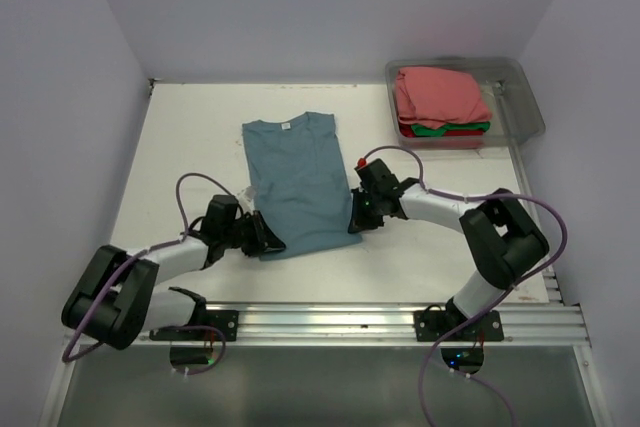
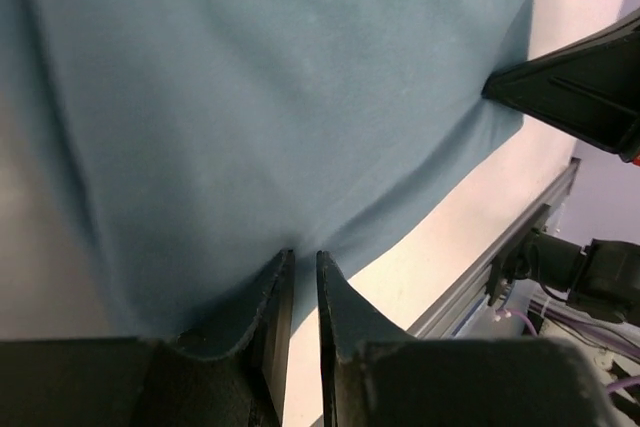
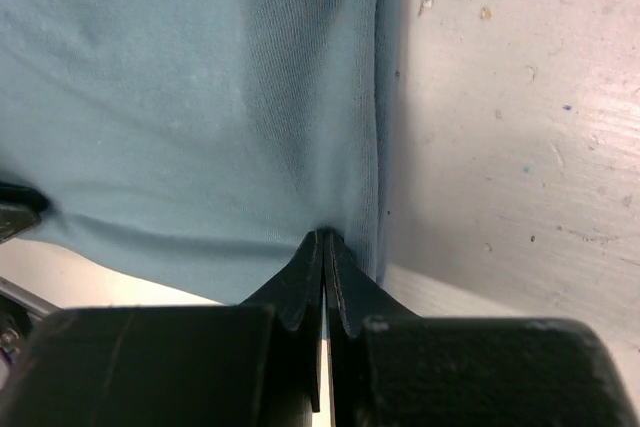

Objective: Fold and stack the t-shirts
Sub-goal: Fold the folded rectangular tshirt in 1/3 of the way, then grab one side of the 2/3 rectangular tshirt with both arms

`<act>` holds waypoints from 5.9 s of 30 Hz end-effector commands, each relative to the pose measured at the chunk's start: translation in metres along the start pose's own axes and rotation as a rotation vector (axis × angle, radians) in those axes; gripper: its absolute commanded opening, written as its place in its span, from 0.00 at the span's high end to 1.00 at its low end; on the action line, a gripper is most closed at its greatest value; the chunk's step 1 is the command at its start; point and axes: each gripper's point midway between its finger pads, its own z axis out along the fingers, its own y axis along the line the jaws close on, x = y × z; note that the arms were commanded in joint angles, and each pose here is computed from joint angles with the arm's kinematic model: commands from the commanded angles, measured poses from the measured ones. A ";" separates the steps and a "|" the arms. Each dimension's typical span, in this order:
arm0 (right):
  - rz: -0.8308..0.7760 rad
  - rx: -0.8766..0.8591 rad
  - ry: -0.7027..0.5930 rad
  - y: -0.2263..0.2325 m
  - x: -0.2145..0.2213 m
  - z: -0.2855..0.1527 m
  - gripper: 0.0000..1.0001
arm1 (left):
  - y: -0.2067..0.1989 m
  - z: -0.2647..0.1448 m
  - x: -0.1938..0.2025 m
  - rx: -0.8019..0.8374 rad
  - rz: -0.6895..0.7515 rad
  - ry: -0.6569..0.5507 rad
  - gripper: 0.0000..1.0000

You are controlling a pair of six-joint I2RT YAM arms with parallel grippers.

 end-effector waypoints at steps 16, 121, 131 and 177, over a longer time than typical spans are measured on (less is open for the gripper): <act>-0.164 -0.019 -0.190 0.066 -0.130 -0.028 1.00 | -0.122 0.012 -0.148 0.131 0.302 -0.214 0.91; -0.051 0.124 -0.080 0.004 -0.137 0.058 1.00 | 0.059 -0.018 -0.191 -0.313 0.045 -0.477 1.00; -0.059 0.121 -0.074 0.003 -0.134 0.057 1.00 | 0.082 -0.010 -0.200 -0.311 -0.011 -0.463 1.00; -0.031 -0.075 -0.340 0.008 -0.259 -0.019 0.36 | 0.005 -0.032 -0.325 -0.081 0.124 -0.374 0.59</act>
